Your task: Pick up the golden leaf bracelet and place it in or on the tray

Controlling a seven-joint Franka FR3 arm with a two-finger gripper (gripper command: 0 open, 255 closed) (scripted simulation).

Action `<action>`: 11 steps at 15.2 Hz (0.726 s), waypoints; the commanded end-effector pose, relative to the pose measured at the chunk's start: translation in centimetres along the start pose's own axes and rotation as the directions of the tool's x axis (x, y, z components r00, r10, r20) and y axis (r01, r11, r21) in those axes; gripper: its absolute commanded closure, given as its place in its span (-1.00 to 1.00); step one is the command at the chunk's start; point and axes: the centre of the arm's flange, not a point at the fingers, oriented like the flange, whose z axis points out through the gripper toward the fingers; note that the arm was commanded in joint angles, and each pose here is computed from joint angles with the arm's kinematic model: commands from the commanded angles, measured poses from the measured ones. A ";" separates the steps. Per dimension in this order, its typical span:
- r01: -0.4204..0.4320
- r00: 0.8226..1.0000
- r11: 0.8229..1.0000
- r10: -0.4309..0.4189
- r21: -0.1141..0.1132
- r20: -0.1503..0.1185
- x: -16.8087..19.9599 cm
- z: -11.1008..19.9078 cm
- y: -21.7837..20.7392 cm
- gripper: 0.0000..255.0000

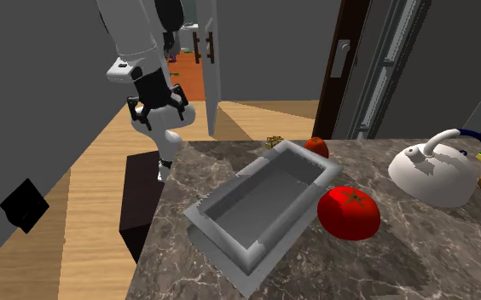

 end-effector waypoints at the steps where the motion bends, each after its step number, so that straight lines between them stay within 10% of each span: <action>1: 0.000 1.000 1.000 0.000 0.000 0.000 0.0 0.0 0.0 -1.00; 11: 0.010 1.000 0.999 -0.010 -0.051 -0.015 3.6 3.4 -12.9 -1.00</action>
